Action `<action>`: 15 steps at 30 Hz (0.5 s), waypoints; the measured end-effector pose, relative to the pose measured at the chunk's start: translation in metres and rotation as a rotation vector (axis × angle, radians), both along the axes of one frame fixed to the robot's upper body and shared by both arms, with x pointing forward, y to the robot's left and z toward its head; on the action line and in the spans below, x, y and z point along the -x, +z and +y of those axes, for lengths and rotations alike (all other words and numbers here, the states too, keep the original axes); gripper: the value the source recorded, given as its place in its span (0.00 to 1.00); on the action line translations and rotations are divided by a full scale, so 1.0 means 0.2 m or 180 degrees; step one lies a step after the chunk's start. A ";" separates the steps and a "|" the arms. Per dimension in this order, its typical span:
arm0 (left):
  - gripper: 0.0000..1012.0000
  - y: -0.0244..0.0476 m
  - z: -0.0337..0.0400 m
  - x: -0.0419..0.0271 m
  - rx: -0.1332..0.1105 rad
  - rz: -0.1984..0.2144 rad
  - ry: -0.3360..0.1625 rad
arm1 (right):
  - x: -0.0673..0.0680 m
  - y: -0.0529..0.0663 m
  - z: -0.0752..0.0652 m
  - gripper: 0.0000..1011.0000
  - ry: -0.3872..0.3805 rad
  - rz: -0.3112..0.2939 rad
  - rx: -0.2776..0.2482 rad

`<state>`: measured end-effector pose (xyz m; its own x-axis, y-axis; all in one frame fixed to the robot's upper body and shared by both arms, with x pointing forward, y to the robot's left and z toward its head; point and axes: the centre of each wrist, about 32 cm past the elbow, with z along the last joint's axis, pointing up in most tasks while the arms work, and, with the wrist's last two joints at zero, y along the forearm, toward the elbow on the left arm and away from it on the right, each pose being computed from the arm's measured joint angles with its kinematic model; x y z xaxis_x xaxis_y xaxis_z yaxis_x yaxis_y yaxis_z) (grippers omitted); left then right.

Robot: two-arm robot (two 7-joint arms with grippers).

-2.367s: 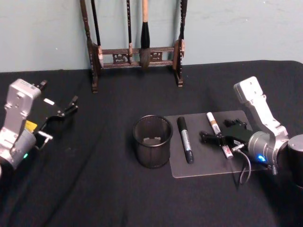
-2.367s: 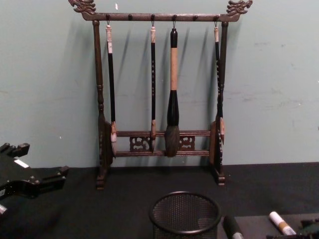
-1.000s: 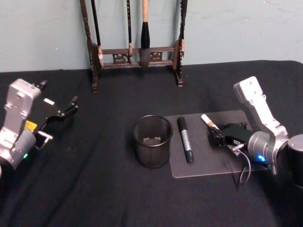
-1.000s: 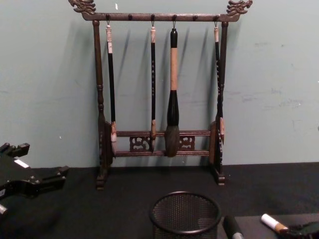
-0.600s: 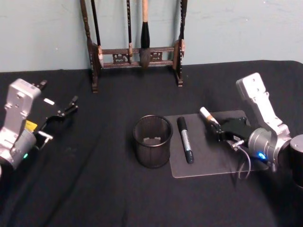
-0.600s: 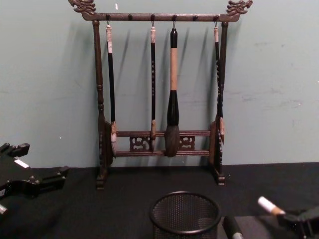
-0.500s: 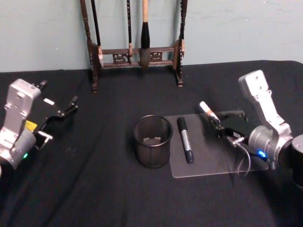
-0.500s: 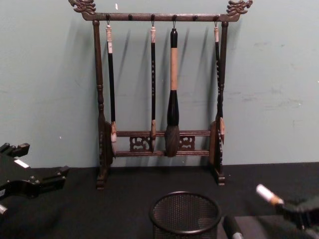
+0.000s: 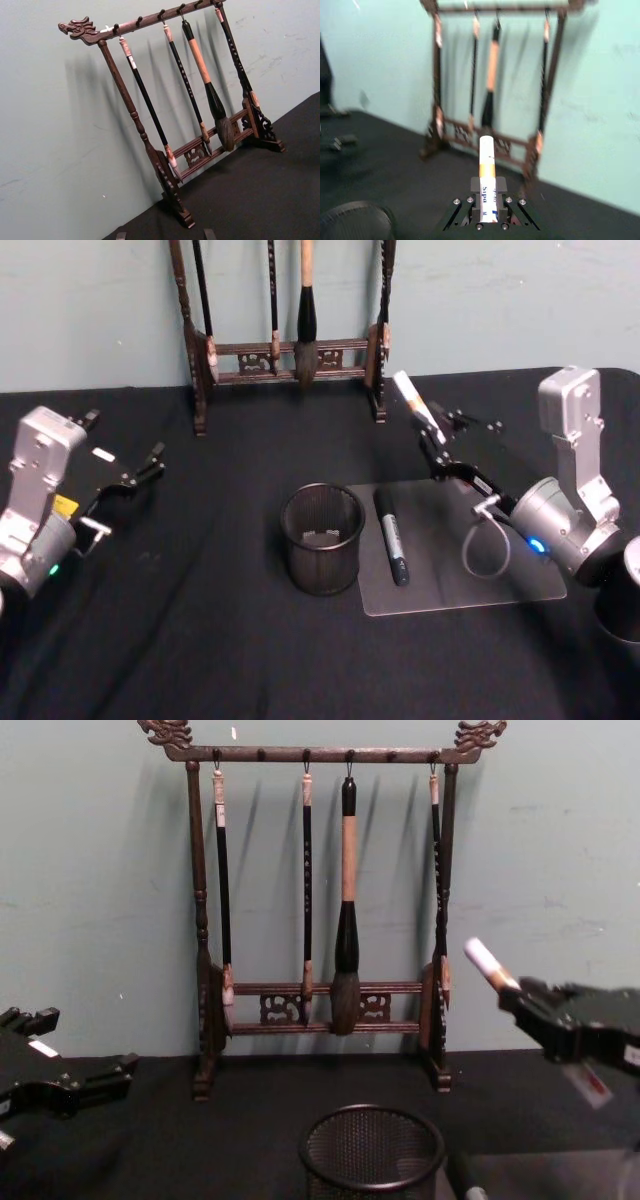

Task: Pick up the water-based marker from the table and place it into the pen holder.

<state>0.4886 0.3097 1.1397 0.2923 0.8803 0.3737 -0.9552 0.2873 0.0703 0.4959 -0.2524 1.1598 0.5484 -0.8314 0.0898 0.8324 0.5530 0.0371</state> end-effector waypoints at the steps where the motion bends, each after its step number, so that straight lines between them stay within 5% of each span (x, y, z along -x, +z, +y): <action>1: 0.99 0.000 0.000 0.000 0.0000 0.0000 0.0000 | 0.00 0.00 0.01 0.18 0.0030 -0.0048 -0.0048; 9: 0.99 0.000 0.000 0.000 0.0000 0.0000 0.0000 | -0.03 -0.05 0.12 0.18 0.0392 -0.0388 -0.0499; 15: 0.99 0.000 0.000 0.000 0.0000 0.0000 0.0000 | -0.04 -0.10 0.20 0.18 0.0599 -0.0389 -0.0696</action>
<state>0.4886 0.3097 1.1398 0.2923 0.8803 0.3737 -0.9552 0.2873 0.0703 0.5048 -0.2131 1.1407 0.6906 -0.7232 -0.0052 0.6982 0.6648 0.2655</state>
